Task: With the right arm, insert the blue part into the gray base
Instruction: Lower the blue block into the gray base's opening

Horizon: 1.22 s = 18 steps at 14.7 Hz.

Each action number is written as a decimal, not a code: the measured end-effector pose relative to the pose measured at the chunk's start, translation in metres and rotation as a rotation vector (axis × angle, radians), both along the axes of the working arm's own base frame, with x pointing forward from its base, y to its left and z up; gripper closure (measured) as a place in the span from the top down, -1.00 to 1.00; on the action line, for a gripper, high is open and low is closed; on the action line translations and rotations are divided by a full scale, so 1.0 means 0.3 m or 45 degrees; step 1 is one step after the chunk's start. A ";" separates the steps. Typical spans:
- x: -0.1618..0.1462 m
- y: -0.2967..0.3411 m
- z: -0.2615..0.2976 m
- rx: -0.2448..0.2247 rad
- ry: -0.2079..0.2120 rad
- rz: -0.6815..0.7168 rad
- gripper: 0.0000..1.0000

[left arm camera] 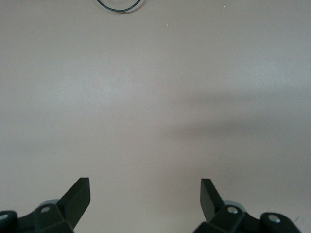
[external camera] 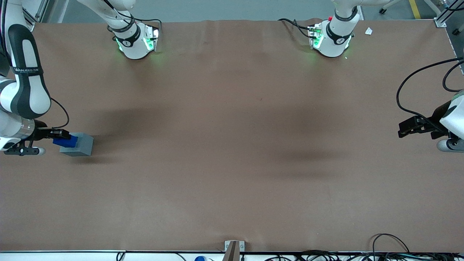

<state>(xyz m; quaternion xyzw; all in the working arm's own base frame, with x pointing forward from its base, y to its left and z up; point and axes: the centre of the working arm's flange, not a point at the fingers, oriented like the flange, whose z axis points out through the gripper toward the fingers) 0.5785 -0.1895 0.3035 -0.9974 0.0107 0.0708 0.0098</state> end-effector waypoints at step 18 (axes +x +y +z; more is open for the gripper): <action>-0.011 -0.028 -0.070 0.012 0.041 0.005 0.01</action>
